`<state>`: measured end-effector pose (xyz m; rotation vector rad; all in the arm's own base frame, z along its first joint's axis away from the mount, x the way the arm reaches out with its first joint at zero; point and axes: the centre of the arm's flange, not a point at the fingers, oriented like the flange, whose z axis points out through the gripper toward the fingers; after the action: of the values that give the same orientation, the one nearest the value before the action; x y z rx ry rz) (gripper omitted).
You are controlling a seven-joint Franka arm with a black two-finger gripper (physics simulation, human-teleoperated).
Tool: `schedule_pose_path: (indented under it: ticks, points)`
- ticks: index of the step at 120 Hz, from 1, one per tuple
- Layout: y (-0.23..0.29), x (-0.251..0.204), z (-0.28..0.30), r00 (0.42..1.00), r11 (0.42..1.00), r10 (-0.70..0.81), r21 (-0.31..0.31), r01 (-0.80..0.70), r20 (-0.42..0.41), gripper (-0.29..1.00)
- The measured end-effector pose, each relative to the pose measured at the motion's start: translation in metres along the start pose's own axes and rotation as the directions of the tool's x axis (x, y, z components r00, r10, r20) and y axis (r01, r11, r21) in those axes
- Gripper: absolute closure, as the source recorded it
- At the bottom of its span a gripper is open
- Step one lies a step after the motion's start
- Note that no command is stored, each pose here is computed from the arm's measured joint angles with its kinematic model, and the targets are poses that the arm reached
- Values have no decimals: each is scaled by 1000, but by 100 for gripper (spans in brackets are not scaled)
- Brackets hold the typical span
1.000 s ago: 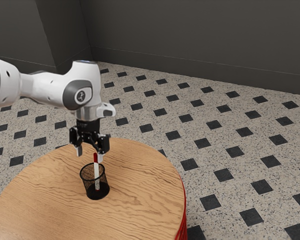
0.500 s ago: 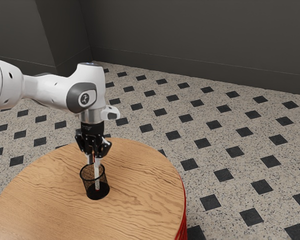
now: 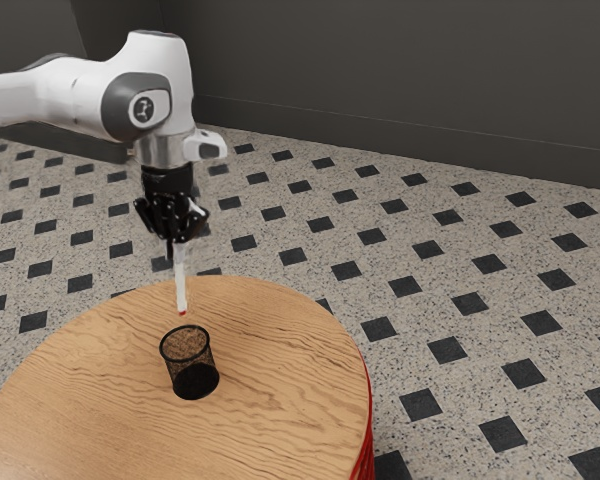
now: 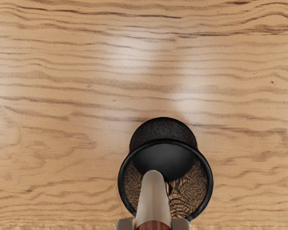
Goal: Take the marker out of the pen holder and place it to the left of the pen holder.
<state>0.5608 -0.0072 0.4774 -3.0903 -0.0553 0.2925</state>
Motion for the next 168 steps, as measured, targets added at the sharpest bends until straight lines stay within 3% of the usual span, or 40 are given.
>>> schedule_pose_path:
  ticks: [9,25,42,60,71,100,112,124,140,149,158,168]
  points:
    - [-8,-6,-9,998,1000,-19,26,17,57,76]
    - [-48,-3,30,964,993,-107,76,91,245,76]
    - [-94,-3,82,882,976,-213,125,176,420,76]
    - [-110,7,160,769,964,-265,183,194,582,76]
    - [-118,16,186,715,955,-296,213,207,633,76]
    - [-122,43,216,639,939,-343,266,218,688,76]
    - [-126,43,222,618,935,-356,276,225,701,75]
    - [-125,43,226,609,934,-358,272,233,708,52]
    - [-128,50,219,640,939,-344,231,256,687,28]
    - [-116,59,163,734,951,-307,164,262,606,20]
    - [-76,58,83,864,976,-217,74,206,454,14]
    - [-43,32,3,952,990,-141,14,142,272,9]
